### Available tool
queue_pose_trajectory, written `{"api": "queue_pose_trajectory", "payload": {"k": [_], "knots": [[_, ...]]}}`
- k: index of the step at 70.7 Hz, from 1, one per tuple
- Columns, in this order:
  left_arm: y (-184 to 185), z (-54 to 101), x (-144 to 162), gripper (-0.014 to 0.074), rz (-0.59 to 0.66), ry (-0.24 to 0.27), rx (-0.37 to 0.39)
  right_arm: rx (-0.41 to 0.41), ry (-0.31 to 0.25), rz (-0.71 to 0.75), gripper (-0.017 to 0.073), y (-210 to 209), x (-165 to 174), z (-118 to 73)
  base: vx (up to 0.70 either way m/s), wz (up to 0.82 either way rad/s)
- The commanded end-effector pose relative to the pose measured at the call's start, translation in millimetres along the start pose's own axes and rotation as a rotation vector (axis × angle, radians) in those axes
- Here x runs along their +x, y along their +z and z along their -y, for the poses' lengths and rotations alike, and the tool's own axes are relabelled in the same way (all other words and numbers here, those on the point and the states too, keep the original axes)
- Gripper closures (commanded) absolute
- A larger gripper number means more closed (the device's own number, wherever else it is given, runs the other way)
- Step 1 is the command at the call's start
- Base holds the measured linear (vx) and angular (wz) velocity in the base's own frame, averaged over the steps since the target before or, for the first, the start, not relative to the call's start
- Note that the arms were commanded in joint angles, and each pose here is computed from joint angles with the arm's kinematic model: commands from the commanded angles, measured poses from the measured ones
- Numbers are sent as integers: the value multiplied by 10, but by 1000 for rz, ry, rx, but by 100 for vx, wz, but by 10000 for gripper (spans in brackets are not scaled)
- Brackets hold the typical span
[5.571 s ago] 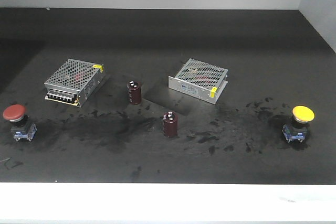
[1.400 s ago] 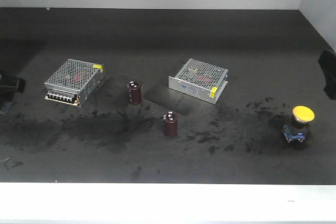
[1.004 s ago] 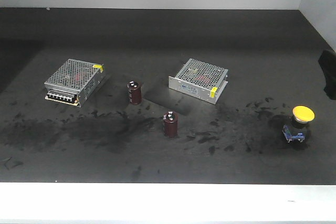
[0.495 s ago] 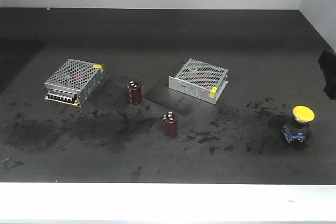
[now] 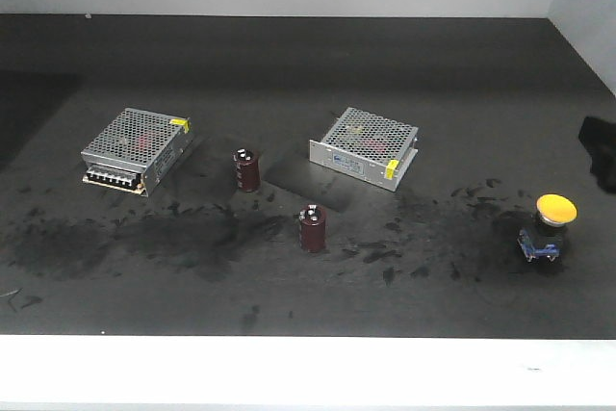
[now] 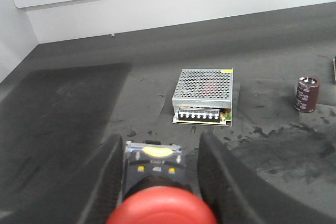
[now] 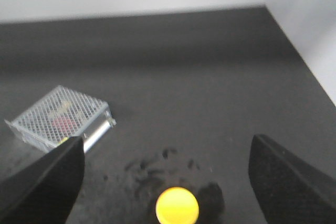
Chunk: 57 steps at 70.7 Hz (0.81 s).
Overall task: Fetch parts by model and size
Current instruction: 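Lower the right gripper onto the yellow-capped button and close it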
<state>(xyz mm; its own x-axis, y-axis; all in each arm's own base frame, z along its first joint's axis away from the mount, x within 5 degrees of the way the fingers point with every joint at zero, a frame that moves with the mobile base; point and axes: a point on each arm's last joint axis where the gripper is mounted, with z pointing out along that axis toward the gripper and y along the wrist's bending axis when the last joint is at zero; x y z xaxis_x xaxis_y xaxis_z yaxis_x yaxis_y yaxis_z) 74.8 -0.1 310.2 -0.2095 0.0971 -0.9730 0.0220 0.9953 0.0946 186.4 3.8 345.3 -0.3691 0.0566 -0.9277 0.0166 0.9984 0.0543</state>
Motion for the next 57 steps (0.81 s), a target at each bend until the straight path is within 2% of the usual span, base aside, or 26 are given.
{"api": "queue_pose_trajectory", "payload": {"k": [1,13,25,39,50,57], "knots": [[-22,-10,-174,598,124,0,-3,18,-11,-15,-34,0,-297,3,0,0],[-23,-10,-179,598,129,0,-3,53,-26,-234,-34,185,-536,3,0,0],[-21,-10,-175,598,127,0,-3,68,-74,-422,-34,505,-592,4,0,0],[-21,-10,-173,598,125,0,-3,74,-107,-634,-34,877,-461,12,0,0],[-21,-9,-172,598,123,0,-2,79,-111,-753,-34,1128,-290,20,0,0],[-21,-9,-172,598,123,0,-2,71,-134,-823,-34,1280,-166,25,0,0]]}}
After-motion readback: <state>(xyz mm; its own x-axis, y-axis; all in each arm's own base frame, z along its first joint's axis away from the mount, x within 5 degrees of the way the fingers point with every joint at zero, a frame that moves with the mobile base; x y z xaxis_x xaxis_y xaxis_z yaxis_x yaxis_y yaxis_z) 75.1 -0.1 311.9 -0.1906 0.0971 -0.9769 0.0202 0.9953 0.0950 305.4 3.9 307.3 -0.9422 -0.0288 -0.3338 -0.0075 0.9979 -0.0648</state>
